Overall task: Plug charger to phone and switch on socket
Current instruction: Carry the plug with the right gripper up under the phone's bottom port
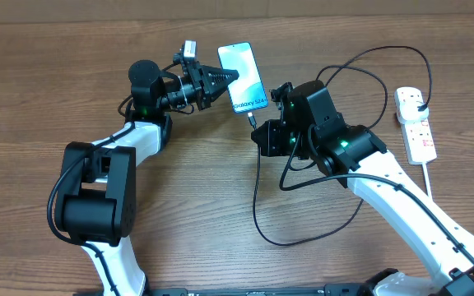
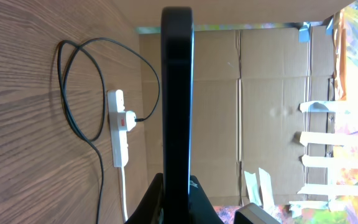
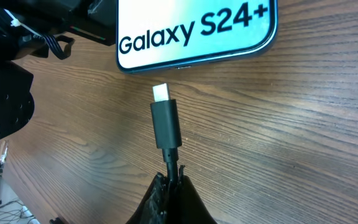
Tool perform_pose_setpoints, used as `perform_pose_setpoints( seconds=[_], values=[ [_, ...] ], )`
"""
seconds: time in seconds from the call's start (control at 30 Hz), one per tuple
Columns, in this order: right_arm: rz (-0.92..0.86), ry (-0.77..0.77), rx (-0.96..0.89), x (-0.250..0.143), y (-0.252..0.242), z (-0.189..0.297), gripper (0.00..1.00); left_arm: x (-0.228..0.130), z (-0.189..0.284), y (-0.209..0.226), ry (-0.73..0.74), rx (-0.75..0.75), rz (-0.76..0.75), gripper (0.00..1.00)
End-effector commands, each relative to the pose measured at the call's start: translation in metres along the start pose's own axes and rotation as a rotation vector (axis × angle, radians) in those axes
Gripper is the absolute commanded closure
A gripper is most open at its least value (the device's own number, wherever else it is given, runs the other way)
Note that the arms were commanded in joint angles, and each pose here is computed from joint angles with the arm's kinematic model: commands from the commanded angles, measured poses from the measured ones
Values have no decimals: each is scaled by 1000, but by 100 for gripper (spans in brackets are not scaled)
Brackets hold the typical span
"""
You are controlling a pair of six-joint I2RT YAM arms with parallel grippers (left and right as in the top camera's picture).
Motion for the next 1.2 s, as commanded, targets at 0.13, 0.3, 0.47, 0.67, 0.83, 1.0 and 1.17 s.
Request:
perform_pose_setpoints(
  seconds=[0.13, 0.3, 0.47, 0.67, 0.83, 1.0, 1.17],
  values=[
    [-13, -29, -33, 7, -7, -8, 96, 5, -2, -13, 15, -28, -39, 96],
    [-10, -40, -28, 9, -6, -8, 96, 5, -2, -13, 15, -28, -39, 96],
    [-10, -40, -29, 9, -6, -8, 96, 5, -2, -13, 15, -27, -39, 96],
    [-30, -63, -57, 11, -10, -7, 96, 5, -2, -13, 15, -28, -46, 96],
    [-29, -49, -43, 10, -8, -8, 96, 5, -2, -13, 14, -27, -47, 96],
    [-29, -39, -33, 9, -7, -8, 96, 7, -2, -13, 4, -24, -47, 96],
    [-29, -37, -30, 8, -7, -8, 96, 7, -2, -13, 5, -24, -47, 96]
  ],
)
Point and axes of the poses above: each gripper's point midway between its finger pads, its own z axis back along the fingers, its own y axis along the line the jaws close on, x = y × z, the point moved 5 cm from there along z, back along the fingers, and after that the axes turned 14 degrees about -z, right-handed, at the moved point
